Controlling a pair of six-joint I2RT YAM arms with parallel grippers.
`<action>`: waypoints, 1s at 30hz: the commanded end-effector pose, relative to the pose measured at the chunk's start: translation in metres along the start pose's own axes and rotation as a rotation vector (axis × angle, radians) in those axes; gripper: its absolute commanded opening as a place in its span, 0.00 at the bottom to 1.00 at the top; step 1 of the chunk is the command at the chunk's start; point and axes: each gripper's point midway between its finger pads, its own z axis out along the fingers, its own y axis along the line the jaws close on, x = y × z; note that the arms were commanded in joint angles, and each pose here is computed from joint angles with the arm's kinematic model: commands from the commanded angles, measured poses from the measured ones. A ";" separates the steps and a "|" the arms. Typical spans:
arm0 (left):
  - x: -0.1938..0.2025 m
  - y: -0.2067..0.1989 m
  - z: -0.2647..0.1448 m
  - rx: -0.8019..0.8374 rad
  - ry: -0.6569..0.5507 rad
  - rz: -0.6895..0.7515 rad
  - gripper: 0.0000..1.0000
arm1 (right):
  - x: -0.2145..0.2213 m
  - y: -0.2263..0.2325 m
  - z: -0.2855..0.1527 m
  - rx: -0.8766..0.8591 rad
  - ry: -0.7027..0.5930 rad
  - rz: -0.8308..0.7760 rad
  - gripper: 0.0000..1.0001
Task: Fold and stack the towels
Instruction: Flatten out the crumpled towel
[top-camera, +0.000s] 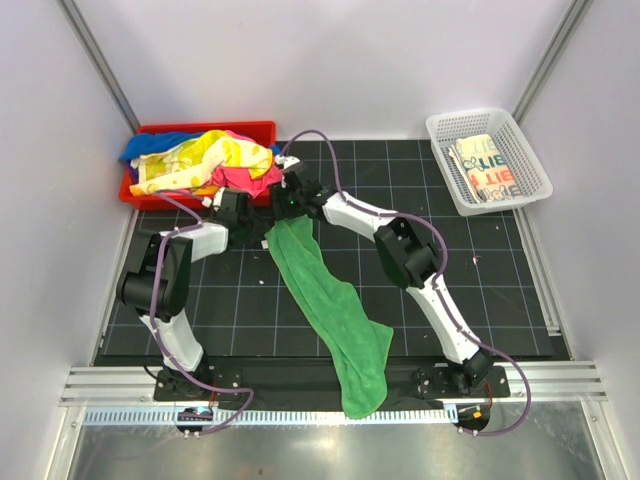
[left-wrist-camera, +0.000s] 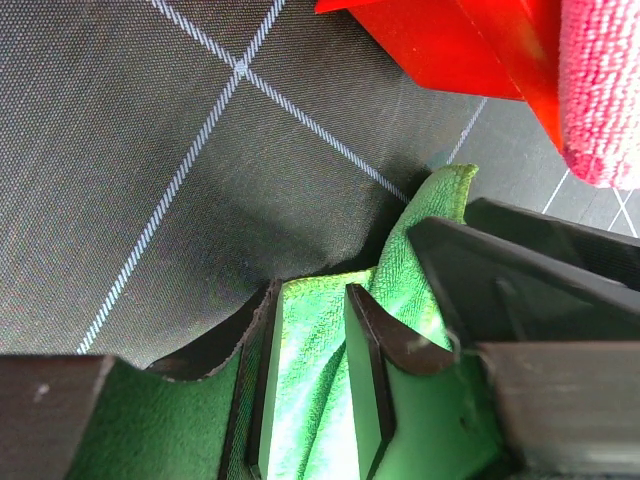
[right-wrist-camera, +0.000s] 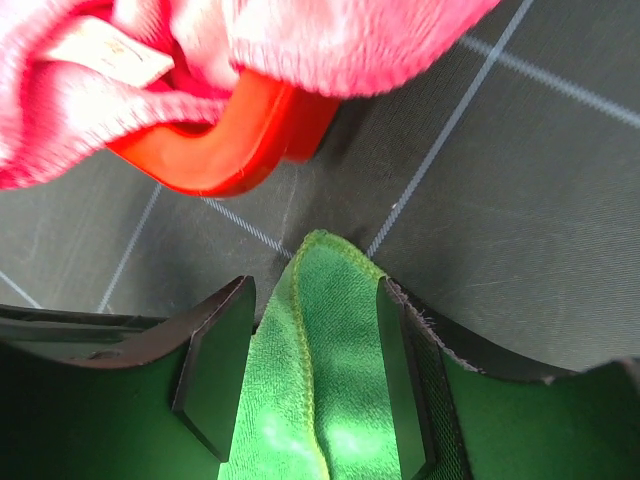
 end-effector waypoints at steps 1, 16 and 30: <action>0.007 0.009 -0.002 -0.025 0.019 0.032 0.35 | -0.023 0.023 -0.004 -0.042 -0.059 -0.001 0.58; 0.008 0.008 -0.012 -0.015 0.034 0.095 0.39 | -0.042 0.012 -0.014 0.062 -0.130 0.011 0.03; 0.012 0.001 -0.027 -0.016 0.051 0.176 0.49 | -0.064 -0.013 -0.081 0.196 -0.149 -0.090 0.01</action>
